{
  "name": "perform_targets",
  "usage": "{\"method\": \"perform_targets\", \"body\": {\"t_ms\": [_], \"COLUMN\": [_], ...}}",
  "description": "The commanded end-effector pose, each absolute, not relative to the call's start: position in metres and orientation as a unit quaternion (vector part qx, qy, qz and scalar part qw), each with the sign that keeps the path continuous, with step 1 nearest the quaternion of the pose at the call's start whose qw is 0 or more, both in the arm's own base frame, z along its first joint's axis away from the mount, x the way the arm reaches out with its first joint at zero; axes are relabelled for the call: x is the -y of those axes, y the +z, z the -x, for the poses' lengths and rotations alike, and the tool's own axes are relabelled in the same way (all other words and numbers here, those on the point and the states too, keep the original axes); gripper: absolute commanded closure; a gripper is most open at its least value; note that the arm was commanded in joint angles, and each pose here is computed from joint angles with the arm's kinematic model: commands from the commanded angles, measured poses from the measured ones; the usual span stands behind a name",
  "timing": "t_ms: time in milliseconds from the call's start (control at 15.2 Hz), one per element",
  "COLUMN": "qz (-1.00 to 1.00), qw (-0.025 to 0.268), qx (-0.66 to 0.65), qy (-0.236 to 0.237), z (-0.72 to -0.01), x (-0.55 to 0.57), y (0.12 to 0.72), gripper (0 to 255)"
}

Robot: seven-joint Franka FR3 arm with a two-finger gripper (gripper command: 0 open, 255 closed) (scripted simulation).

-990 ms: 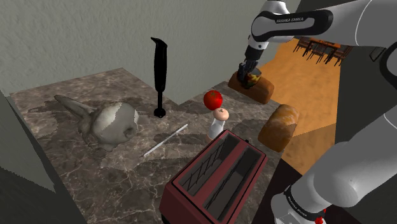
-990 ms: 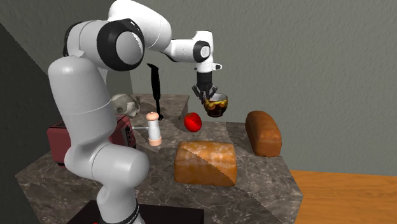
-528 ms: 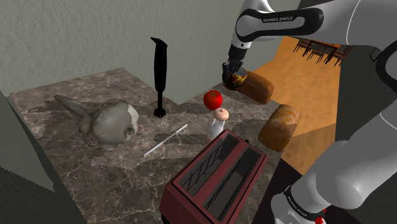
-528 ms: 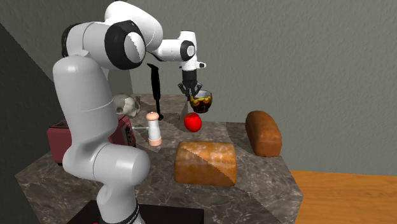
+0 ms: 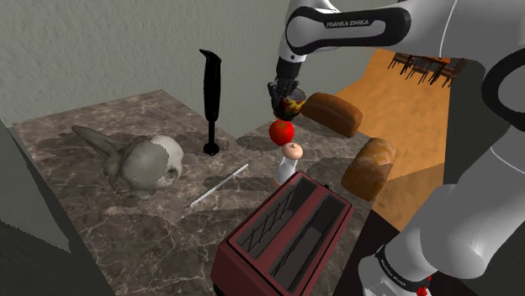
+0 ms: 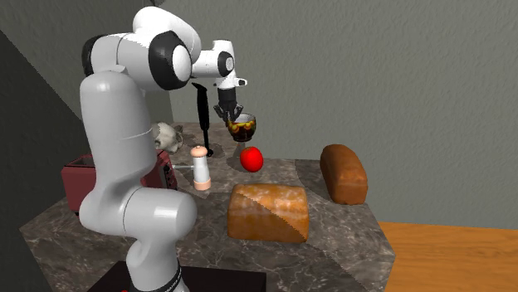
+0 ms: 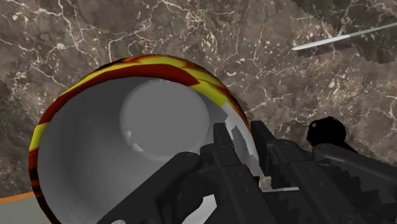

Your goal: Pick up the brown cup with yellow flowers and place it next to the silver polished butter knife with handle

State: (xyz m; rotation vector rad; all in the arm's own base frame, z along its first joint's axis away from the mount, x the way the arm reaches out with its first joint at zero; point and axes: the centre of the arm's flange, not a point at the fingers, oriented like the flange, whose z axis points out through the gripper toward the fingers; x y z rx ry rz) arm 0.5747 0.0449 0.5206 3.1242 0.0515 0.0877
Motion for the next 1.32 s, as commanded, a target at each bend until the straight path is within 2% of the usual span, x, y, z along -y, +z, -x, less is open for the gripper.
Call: {"method": "perform_targets", "body": {"t_ms": [0,528,1254], "qz": [-0.999,-0.999,-0.999], "qw": [0.008,0.008,0.008], "qx": [-0.016,-0.016,-0.016], "qy": [0.029,0.029,0.029], "z": [-0.582,-0.612,-0.612], "x": [-0.071,-0.177,-0.177], "y": [0.518,0.519,0.461], "gripper": [255,255,255]}}
